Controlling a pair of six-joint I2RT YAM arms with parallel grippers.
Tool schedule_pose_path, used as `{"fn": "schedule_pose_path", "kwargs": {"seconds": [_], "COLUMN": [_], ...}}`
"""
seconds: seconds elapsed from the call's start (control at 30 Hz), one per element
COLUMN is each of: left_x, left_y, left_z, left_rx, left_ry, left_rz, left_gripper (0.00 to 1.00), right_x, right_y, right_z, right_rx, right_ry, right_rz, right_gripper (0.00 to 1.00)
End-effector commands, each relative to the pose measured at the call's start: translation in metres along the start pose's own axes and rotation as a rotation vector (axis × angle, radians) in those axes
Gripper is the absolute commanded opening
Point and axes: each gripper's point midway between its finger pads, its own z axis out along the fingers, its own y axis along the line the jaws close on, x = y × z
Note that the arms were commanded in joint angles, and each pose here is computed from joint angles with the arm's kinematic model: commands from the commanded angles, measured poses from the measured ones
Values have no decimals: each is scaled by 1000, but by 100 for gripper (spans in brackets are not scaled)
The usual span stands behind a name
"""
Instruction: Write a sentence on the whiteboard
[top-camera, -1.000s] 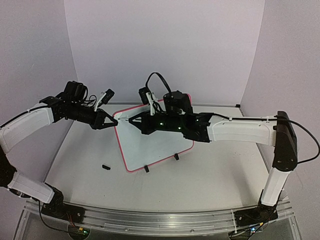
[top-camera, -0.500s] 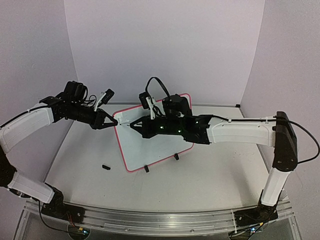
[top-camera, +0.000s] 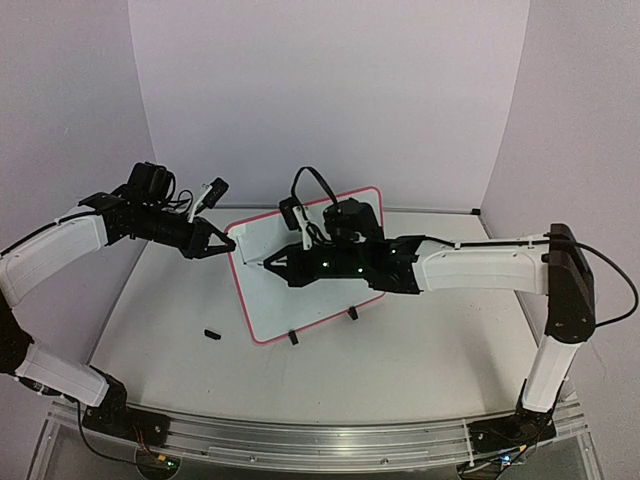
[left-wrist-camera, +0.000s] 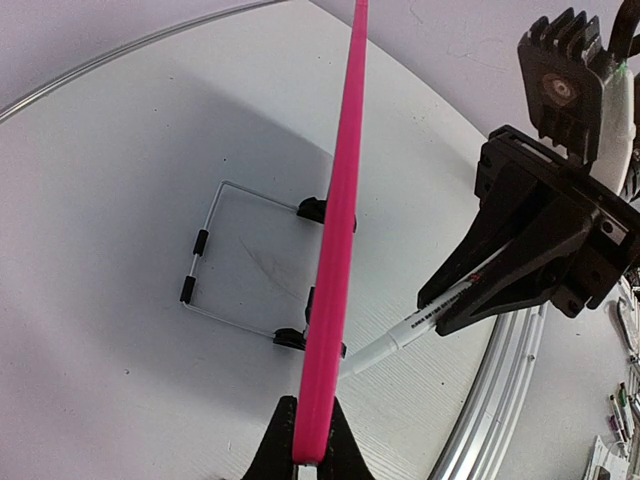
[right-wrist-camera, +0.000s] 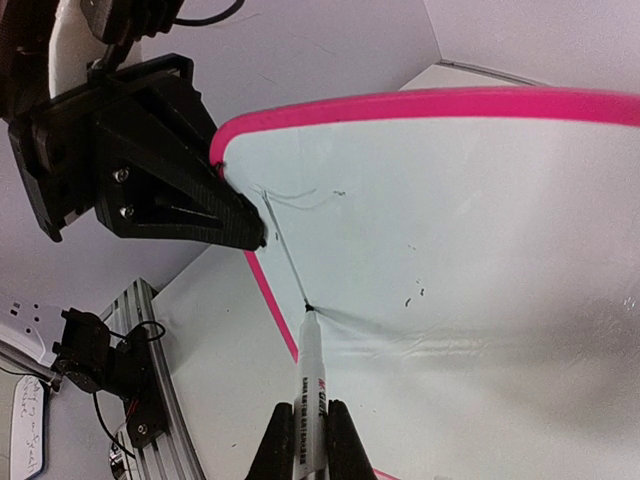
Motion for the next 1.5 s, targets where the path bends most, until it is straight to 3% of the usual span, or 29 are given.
{"fn": "schedule_pose_path", "kwargs": {"seconds": [0.0, 0.3, 0.9, 1.47], "left_x": [-3, -3, -2, -3], "left_y": [0, 0, 0, 0], "left_z": [-3, -3, -3, -4], "left_rx": [-20, -20, -17, -17], "left_ry": [-18, -18, -15, -19], "left_rz": [51, 51, 50, 55], "left_gripper": [0, 0, 0, 0], "right_x": [-14, -43, -49, -50], "right_y": [3, 30, 25, -2], "right_z": [-16, -38, -12, -11], "right_rx": [-7, -99, -87, 53], "right_ry": [-32, -119, -124, -152], "right_rz": [-12, -22, -31, 3], "right_gripper": [0, 0, 0, 0]}}
